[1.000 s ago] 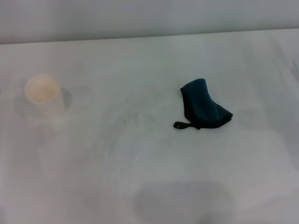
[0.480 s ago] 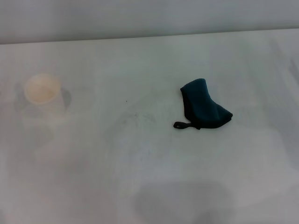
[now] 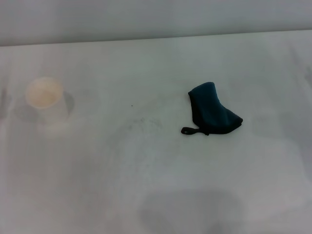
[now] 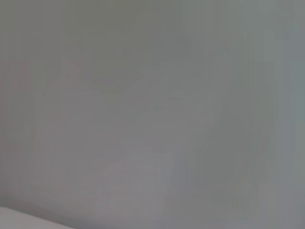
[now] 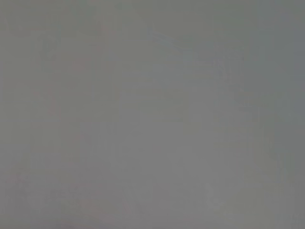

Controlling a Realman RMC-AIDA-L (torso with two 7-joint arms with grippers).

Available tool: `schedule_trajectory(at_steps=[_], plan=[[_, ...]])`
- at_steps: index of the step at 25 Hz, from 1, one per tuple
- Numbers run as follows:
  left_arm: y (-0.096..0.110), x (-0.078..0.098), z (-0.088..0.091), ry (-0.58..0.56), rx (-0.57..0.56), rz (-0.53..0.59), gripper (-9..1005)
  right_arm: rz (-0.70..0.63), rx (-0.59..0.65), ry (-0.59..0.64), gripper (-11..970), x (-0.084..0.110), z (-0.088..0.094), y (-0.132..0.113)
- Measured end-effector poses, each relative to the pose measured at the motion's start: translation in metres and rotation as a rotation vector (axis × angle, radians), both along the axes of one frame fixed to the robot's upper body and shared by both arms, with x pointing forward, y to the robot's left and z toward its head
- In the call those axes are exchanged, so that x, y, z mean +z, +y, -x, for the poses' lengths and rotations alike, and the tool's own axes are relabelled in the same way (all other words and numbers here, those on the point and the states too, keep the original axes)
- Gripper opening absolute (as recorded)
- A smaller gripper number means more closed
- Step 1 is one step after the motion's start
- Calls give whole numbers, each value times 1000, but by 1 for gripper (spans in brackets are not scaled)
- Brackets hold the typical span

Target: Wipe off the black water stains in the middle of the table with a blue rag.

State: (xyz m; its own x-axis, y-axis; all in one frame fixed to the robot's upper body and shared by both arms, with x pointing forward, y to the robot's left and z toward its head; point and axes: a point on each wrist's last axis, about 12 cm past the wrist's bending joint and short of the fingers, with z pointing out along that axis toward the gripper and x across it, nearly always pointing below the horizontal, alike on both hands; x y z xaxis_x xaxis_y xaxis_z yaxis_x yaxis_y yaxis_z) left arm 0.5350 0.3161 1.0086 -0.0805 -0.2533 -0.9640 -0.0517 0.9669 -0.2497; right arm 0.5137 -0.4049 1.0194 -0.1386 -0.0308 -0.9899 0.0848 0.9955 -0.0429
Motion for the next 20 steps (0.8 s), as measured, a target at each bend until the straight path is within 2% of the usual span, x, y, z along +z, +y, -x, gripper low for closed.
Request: schedule_trajectory(at_steps=[7, 20], plan=[[2, -1, 12, -37, 5, 15, 888, -14, -25, -46, 870, 5, 0, -3], [-2, 5, 3, -57, -4, 19, 889, -38, -24, -58, 870, 4, 3, -1]])
